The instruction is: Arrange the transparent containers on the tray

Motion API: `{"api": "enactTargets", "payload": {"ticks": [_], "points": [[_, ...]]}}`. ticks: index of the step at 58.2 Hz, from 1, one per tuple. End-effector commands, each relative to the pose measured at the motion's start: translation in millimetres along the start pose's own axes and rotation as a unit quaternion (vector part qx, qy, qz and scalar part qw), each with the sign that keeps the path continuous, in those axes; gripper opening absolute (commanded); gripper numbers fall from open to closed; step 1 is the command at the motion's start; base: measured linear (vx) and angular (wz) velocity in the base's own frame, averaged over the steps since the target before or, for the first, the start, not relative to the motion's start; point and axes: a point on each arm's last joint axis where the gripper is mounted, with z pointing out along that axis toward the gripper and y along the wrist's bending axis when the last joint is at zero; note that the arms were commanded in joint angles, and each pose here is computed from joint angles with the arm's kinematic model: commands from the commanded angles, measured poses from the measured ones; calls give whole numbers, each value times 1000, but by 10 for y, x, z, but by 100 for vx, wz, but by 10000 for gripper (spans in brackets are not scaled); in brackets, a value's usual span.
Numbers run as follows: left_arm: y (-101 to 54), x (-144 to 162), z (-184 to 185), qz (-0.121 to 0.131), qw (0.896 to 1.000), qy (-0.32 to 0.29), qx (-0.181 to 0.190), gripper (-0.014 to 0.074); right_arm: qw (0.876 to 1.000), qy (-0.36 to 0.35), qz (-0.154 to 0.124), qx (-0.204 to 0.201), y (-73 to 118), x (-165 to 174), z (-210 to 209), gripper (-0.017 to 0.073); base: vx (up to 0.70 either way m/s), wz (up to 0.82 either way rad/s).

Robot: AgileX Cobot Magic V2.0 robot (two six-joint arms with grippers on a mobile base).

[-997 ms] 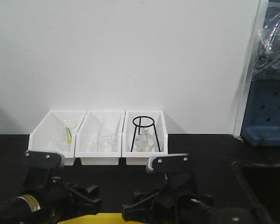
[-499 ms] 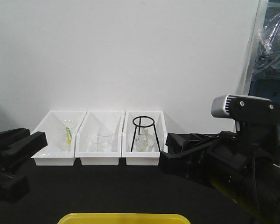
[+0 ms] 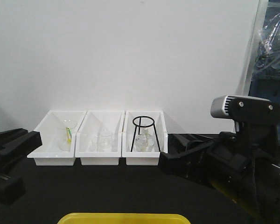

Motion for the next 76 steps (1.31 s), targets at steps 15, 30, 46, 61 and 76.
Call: {"api": "enactTargets", "payload": {"ticks": [15, 30, 46, 61, 76], "points": [[32, 104, -222, 25, 999, -42, -5, 75, 1000, -26, -13, -11, 20, -144, -65, 230, 0, 0], [283, 757, -830, 57, 989, -110, -74, -8, 1000, -26, -12, -11, 20, -144, -65, 230, 0, 0], [492, 1458, -1201, 94, 970, -95, -202, -8, 1000, -26, -13, -11, 20, -144, -65, 230, 0, 0], [578, 1909, -1259, 32, 968, -63, -242, -8, 1000, -27, -13, -7, 12, -146, -65, 230, 0, 0], [582, 1934, -1261, 56, 967, -45, -245, -8, 1000, -27, -12, -7, 13, -145, -65, 230, 0, 0]]}}
